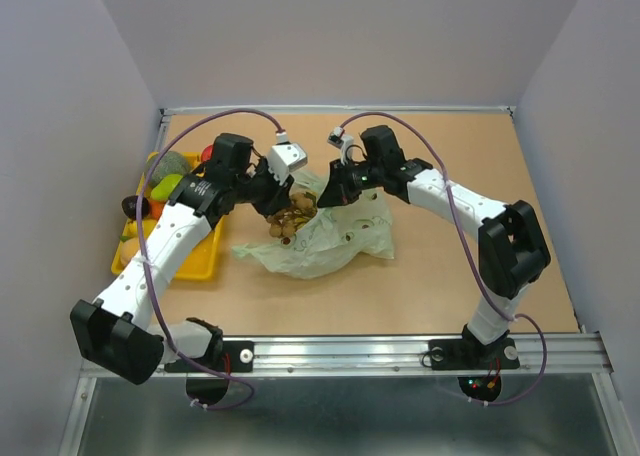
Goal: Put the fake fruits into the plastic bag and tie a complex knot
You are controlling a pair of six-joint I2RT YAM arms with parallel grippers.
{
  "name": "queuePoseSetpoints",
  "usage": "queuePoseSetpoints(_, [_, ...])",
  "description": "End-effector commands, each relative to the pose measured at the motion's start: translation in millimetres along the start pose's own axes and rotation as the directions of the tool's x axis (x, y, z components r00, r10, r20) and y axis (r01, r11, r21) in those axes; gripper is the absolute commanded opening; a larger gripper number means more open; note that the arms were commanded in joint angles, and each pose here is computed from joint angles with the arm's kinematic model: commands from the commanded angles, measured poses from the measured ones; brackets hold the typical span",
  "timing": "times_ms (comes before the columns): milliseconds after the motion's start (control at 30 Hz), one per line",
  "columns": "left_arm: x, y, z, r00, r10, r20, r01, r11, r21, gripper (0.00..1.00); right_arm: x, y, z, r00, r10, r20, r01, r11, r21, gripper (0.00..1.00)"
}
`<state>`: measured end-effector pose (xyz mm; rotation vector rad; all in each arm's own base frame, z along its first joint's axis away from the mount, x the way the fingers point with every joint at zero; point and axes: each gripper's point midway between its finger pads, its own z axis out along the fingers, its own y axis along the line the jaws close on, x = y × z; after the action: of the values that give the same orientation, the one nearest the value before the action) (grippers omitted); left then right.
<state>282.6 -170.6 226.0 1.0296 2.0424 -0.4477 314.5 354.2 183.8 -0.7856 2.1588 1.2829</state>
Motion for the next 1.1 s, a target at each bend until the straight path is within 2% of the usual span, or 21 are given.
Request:
queuePoseSetpoints(0, [-60.4,-33.2,-3.5,0.986,-0.005,0.165,-0.019,0.99,0.143,0.0,-34.2,28.7,-8.1,0.995,-0.062,0.073,0.066,0.996,-0.054,0.0])
queuePoseSetpoints(100, [-70.4,-35.8,17.6,0.981,-0.069,0.18,0.038,0.985,0.17,0.0,-26.4,31.6,-13.3,0.995,-0.069,0.068,0.073,0.996,-0.06,0.0])
queuePoseSetpoints(133, [-61.1,-35.4,28.3,0.981,-0.107,0.16,0.079,0.982,0.173,0.0,-26.1,34.4,-16.7,0.994,-0.076,0.073,0.081,0.995,-0.059,0.0])
queuePoseSetpoints(267, [-56.0,-28.1,51.4,0.97,-0.126,0.208,0.093,0.983,0.161,0.0,-22.0,29.9,-25.5,0.993,-0.082,0.082,0.085,0.996,-0.033,0.01])
queuePoseSetpoints(400, [-65.4,-28.0,54.2,0.918,-0.221,0.329,0.165,0.968,0.191,0.0,-32.8,30.7,-46.3,0.988,-0.099,0.117,0.106,0.993,-0.054,0.0])
queuePoseSetpoints(467, [-67.4,-22.9,54.6,0.901,-0.241,0.361,0.19,0.967,0.171,0.0,-34.6,35.2,-50.3,0.986,-0.113,0.121,0.122,0.99,-0.069,0.0])
queuePoseSetpoints(500, [-67.3,-23.5,57.0,0.879,-0.289,0.378,0.235,0.955,0.183,0.0,-32.3,39.2,-51.3,0.987,-0.116,0.114,0.127,0.988,-0.09,0.0])
queuePoseSetpoints(600, [-61.1,-28.7,69.3,0.874,-0.344,0.345,0.276,0.933,0.232,0.0,-29.1,40.2,-50.2,0.99,-0.098,0.104,0.109,0.988,-0.106,0.0])
queuePoseSetpoints(800, [-42.3,-24.8,88.2,0.88,-0.382,0.28,0.331,0.919,0.213,0.13,-17.9,35.0,-44.3,0.995,-0.073,0.071,0.081,0.988,-0.131,0.0])
queuePoseSetpoints(867, [-36.3,-22.3,93.9,0.894,-0.361,0.265,0.316,0.928,0.198,0.22,-14.3,36.6,-45.3,0.996,-0.067,0.067,0.075,0.988,-0.134,0.0])
queuePoseSetpoints(933, [-29.3,-31.5,98.2,0.906,-0.361,0.221,0.308,0.92,0.242,0.3,-11.3,30.7,-44.6,0.996,-0.057,0.067,0.063,0.993,-0.103,0.01])
queuePoseSetpoints(967, [-33.6,-35.0,96.5,0.922,-0.313,0.227,0.251,0.931,0.265,0.36,-4.6,25.8,-43.3,0.998,-0.036,0.057,0.041,0.995,-0.087,0.0])
queuePoseSetpoints(1000, [-25.2,-44.7,93.9,0.935,-0.309,0.172,0.25,0.921,0.298,0.5,-3.2,19.6,-42.5,0.998,-0.023,0.061,0.027,0.998,-0.054,0.0])
queuePoseSetpoints(1067, [-19.8,-44.4,86.3,0.963,-0.228,0.144,0.18,0.941,0.285,0.67,6.5,13.1,-41.0,0.999,0.008,0.048,-0.006,0.999,-0.032,0.0])
